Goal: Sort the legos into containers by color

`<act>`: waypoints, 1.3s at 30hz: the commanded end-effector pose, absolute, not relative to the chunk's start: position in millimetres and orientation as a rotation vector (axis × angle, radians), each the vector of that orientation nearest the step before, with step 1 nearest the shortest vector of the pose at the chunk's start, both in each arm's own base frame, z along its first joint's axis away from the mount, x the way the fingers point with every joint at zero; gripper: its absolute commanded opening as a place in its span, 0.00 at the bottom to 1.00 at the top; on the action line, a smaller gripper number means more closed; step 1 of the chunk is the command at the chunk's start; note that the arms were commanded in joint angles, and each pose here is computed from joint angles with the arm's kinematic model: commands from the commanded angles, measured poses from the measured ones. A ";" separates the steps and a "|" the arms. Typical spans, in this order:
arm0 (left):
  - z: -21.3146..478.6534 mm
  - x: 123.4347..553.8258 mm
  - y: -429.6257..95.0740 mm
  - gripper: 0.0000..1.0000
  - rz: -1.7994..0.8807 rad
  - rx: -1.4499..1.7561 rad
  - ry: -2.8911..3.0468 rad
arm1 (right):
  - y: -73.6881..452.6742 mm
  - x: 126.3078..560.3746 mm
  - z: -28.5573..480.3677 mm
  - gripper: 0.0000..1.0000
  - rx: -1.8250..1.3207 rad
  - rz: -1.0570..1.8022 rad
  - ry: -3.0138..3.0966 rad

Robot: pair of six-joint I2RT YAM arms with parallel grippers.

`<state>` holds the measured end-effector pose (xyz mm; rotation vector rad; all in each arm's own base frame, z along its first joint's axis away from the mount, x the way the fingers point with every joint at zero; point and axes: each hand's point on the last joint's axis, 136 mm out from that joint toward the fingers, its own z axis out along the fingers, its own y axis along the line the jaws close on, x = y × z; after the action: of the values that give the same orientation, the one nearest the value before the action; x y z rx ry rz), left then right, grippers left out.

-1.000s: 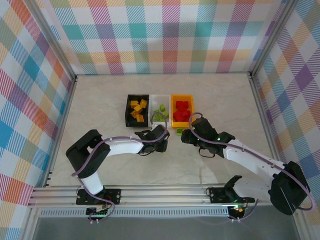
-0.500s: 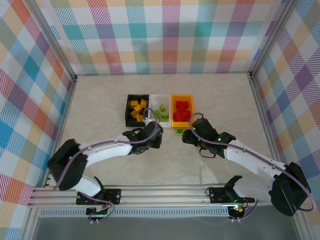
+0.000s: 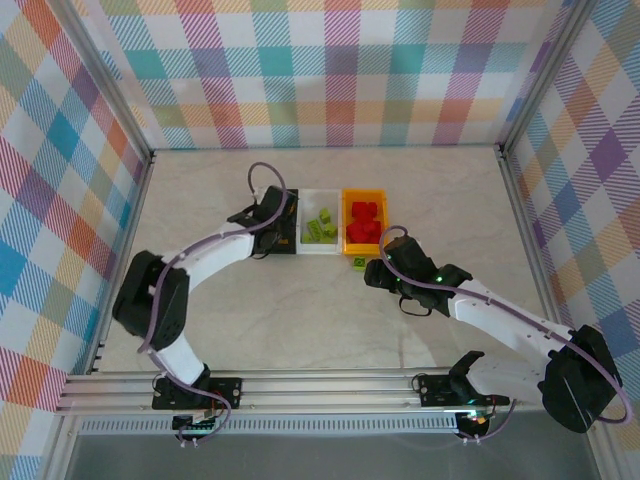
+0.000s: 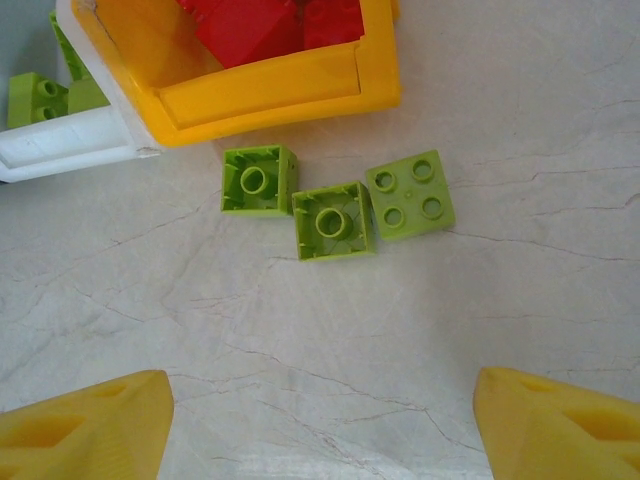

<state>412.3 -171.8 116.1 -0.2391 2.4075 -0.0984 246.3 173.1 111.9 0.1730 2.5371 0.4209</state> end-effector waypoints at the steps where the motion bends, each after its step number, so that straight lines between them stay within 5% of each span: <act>1: 134.1 427.8 -172.1 0.71 -0.104 -0.247 2.387 | 165.6 240.2 107.7 0.80 0.204 0.398 2.558; 4: 160.9 428.7 -183.6 0.89 -0.205 -0.245 2.347 | 164.6 240.2 105.0 0.82 0.199 0.389 2.565; 8: 208.6 407.8 -199.8 1.00 -0.348 -0.210 2.264 | 163.7 250.0 97.8 0.82 0.218 0.398 2.585; 13: 235.7 352.0 -223.5 1.00 -0.479 -0.098 2.207 | 165.6 274.9 82.5 0.81 0.219 0.355 2.627; 23: 190.8 269.4 -197.4 1.00 -0.504 -0.094 2.277 | 165.8 313.9 54.2 0.75 0.320 0.281 2.683; 39: 181.2 257.3 -167.8 1.00 -0.420 -0.140 2.260 | 130.6 223.3 26.6 0.57 0.426 0.030 2.861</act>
<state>259.4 -172.6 186.9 -0.1225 2.2549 -0.4427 265.8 152.2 34.6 0.4006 2.7694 0.1703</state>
